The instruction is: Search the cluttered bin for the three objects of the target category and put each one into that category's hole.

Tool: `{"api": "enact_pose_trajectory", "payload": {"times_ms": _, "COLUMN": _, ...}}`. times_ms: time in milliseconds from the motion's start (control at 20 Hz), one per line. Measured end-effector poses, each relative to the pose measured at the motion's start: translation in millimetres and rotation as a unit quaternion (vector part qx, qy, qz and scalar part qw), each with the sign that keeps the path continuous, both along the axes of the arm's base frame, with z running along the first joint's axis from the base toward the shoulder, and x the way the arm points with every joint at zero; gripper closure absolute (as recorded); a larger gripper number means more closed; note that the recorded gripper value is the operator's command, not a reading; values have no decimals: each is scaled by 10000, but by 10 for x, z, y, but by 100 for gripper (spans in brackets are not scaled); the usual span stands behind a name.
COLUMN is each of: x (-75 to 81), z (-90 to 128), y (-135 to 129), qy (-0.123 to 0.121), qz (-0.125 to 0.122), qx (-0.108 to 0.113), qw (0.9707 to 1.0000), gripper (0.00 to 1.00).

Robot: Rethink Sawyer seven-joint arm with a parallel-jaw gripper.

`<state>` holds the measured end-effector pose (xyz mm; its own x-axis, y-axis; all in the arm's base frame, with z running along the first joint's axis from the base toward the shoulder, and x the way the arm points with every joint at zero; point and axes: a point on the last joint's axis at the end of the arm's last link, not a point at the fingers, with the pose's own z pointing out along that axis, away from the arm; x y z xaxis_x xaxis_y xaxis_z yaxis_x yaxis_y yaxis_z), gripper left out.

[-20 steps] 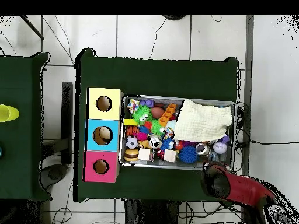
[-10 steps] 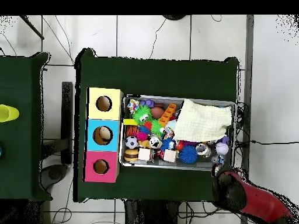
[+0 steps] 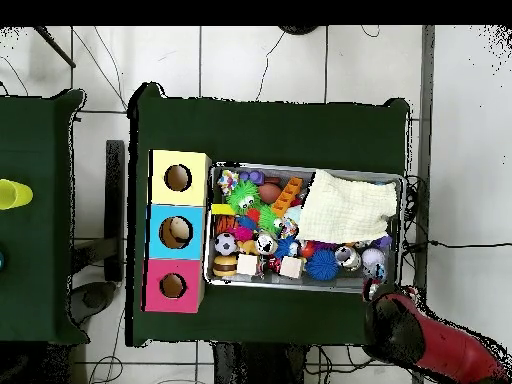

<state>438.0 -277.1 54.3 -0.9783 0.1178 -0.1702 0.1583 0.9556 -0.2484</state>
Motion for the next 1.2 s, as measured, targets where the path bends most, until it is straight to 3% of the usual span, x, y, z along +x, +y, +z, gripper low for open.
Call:
{"api": "enact_pose_trajectory", "payload": {"times_ms": 350, "x": 64, "z": 166, "y": 28, "qy": -118, "qz": -33, "qx": 74, "qw": 9999, "gripper": 100}}
{"api": "enact_pose_trajectory", "payload": {"times_ms": 800, "x": 46, "z": 355, "y": 135, "qy": 7, "qz": -289, "qx": 383, "qw": 9988, "gripper": 100}}
{"api": "enact_pose_trajectory", "payload": {"times_ms": 1200, "x": 200, "z": 582, "y": 370, "qy": -5, "qz": -361, "qx": 617, "qw": 9974, "gripper": 100}}
